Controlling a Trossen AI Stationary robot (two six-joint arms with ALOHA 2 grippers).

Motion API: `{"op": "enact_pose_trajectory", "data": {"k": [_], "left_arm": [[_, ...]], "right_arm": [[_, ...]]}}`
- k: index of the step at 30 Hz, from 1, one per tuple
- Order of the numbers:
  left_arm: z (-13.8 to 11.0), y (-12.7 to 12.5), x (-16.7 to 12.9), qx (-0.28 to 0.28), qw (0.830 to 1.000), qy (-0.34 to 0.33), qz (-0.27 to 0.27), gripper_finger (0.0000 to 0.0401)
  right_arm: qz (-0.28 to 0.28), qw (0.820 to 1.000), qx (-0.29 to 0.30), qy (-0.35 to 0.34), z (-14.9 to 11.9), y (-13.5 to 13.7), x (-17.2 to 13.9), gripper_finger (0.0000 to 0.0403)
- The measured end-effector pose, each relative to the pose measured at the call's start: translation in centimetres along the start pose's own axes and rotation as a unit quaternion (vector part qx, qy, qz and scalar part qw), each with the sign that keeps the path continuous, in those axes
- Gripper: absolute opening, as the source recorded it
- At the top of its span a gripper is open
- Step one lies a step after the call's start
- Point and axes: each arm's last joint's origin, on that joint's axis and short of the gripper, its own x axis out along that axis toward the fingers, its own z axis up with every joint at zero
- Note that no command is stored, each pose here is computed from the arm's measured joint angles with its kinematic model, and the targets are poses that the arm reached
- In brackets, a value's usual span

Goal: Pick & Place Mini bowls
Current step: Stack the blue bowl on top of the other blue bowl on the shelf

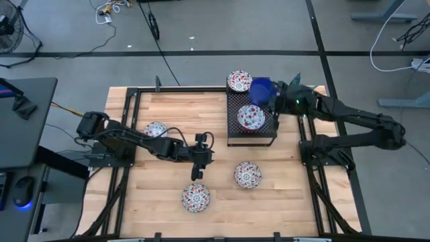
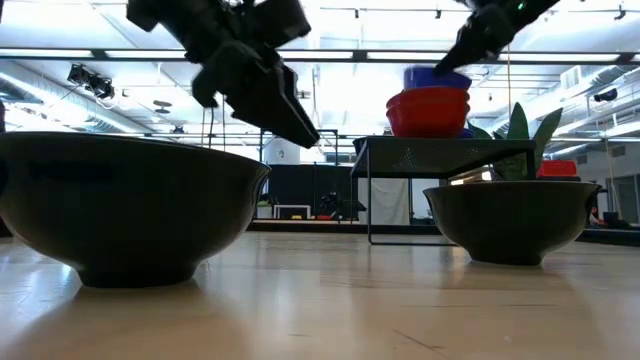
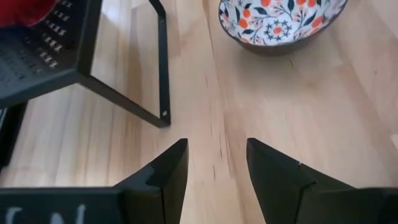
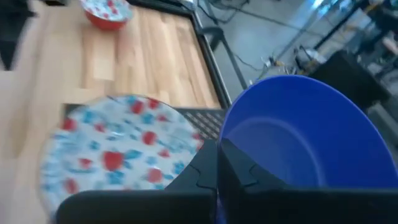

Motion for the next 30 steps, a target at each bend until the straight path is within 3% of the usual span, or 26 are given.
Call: {"op": "enact_pose_trajectory", "data": {"k": [12,21,30], "left_arm": [[-0.4,-0.1,0.6,0.000,1.000,0.010,-0.007,0.0167],[-0.3,-0.1,0.6,-0.003,1.000,0.007,-0.019,0.0167],[-0.3,-0.1,0.6,-0.003,1.000,0.007,-0.019,0.0167]], "right_arm": [[0.021,0.996,0.041,0.072,-2.2,-2.7,3.3,0.0002],[0.011,0.992,0.069,0.102,-3.1,-3.5,3.9,0.0004],[0.005,0.990,0.085,0.111,-3.3,-3.6,3.9,0.0044]]}}
